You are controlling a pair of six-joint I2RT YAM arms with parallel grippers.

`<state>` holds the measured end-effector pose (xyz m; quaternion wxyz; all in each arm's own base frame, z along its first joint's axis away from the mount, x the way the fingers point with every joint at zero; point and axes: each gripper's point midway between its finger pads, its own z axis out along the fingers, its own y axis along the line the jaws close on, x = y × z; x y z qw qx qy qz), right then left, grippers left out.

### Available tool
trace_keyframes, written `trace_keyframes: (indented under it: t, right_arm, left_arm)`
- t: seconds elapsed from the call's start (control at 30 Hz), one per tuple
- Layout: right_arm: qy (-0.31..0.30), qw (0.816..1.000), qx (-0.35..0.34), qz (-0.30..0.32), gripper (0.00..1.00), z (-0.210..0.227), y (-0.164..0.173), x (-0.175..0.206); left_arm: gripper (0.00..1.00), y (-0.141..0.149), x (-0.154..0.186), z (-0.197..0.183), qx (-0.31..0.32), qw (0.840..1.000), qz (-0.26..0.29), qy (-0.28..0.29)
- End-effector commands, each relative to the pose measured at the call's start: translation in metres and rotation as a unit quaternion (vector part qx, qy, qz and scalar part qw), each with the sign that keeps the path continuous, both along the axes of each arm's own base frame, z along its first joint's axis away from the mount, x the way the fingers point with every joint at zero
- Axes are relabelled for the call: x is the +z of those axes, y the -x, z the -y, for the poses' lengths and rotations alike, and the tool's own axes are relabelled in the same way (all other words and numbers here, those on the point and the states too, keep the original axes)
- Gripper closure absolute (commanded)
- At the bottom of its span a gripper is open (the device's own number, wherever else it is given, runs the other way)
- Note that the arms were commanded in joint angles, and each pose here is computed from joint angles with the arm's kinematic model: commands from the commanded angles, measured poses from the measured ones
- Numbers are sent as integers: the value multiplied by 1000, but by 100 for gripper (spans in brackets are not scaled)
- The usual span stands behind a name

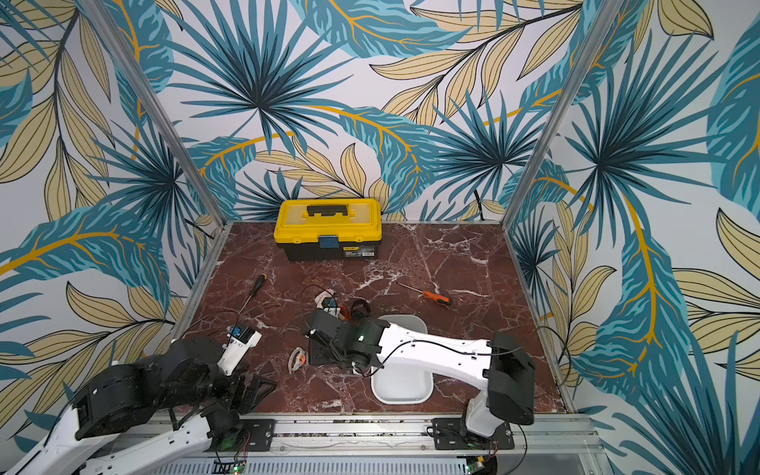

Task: Put the watch into the storage box
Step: Pick up the watch at the center of the board, then place the watch in the storage box.

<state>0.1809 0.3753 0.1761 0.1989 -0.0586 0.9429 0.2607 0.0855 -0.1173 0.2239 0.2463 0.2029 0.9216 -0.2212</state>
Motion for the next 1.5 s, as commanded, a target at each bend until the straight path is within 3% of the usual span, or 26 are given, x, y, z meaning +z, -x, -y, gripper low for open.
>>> trace_keyframes:
  t: [0.0,0.13,0.2,0.27,0.33,0.43,0.67,0.87,1.17,1.3,1.47]
  right_arm:
    - [72,997,-31,0,88,55,-4,-19]
    - [81,994,-77,-2,87,108,-7,-23]
    - [93,991,-100,-6,87,133,-7,-30]
    - [105,987,-122,-13,87,156,-6,-39]
    - [106,984,-140,-19,87,172,-5,-47]
    - [101,982,-155,-36,87,183,-4,-63]
    - [94,981,-154,-68,86,175,-8,-95]
    - [89,982,-131,-108,85,149,-10,-116]
    - [92,981,-124,-118,81,138,-15,-132]
    - [101,981,-118,-116,71,138,-17,-131]
    - [95,983,-117,-100,49,143,-16,-114]
  left_arm:
    - [0,-16,30,27,-28,998,44,37]
    - [0,-22,18,62,-61,997,37,9]
    - [0,-24,19,77,-82,994,70,-26]
    - [0,-24,17,94,-112,984,109,-88]
    - [0,-20,8,114,-145,972,112,-146]
    - [0,-15,-8,141,-187,956,124,-188]
    - [0,-6,-11,162,-220,958,122,-141]
    - [0,1,-24,149,-222,960,106,-130]
    - [0,2,-33,137,-209,965,107,-115]
    - [0,1,-32,135,-204,966,112,-109]
    - [0,-1,-31,129,-192,969,111,-111]
